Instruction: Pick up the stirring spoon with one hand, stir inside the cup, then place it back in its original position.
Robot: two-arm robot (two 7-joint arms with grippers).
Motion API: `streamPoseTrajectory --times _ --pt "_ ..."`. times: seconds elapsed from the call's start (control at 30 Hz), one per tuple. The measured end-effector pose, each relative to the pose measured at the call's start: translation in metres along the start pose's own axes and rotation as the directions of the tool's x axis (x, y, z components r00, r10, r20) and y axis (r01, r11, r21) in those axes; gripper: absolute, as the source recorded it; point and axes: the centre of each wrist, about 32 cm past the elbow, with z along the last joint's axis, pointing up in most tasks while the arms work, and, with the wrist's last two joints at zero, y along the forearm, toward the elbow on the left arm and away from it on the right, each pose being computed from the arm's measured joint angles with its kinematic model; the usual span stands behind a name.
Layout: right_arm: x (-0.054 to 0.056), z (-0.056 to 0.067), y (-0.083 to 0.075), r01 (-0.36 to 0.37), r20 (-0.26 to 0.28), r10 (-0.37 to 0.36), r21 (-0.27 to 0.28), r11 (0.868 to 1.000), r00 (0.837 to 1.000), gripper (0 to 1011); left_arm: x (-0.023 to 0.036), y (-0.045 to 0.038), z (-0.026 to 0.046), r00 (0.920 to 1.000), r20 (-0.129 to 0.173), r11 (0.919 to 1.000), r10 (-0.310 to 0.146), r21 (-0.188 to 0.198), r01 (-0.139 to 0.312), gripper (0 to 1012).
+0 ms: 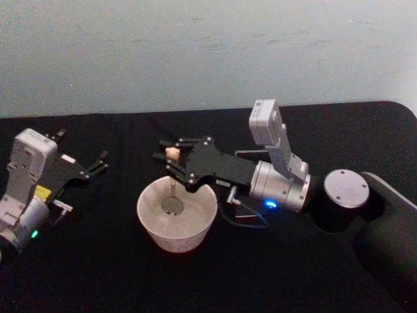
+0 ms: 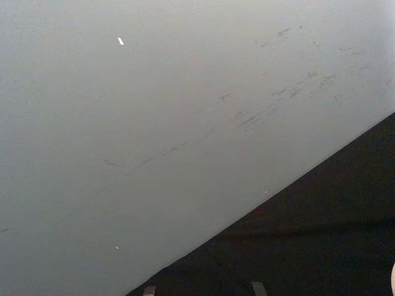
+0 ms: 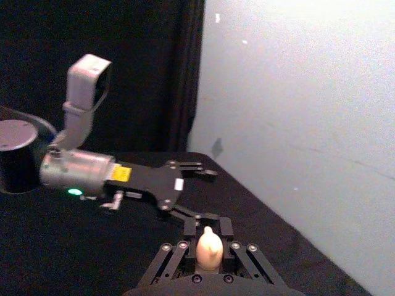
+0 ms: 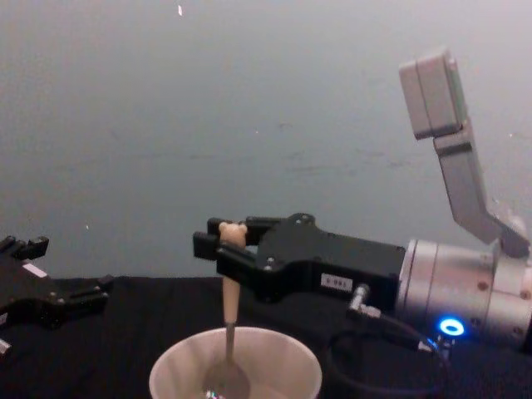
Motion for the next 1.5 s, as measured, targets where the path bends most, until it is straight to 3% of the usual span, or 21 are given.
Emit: streamPoseTrajectory --times 0.27,0.53,0.93,1.13,1.33,1.5 --pt "0.010 0.002 -0.006 0.048 0.011 -0.048 0.001 0.999 0.999 215 0.0000 0.0000 0.0000 1.0000 0.000 1.0000 0.000 0.000 0.000 1001" --pt "0.010 0.012 -0.014 0.049 0.022 -0.050 0.027 0.998 0.999 215 0.0000 0.0000 0.0000 1.0000 0.000 1.0000 0.000 0.000 0.000 1002" --pt "0.018 0.049 -0.038 0.055 0.049 -0.062 0.128 0.990 0.997 215 0.0000 0.0000 0.0000 1.0000 0.000 1.0000 0.000 0.000 0.000 1001" --pt "0.025 0.072 -0.058 0.098 0.089 -0.114 0.174 0.980 0.989 215 0.0000 0.0000 0.0000 1.0000 0.000 1.0000 0.000 0.000 0.000 1001" --pt "0.029 0.085 -0.082 0.152 0.120 -0.175 0.176 0.973 0.977 215 0.0000 0.0000 0.0000 1.0000 0.000 1.0000 0.000 0.000 0.000 1001" --pt "0.028 0.087 -0.096 0.182 0.128 -0.204 0.164 0.970 0.971 215 0.0000 0.0000 0.0000 1.0000 0.000 1.0000 0.000 0.000 0.000 1001"
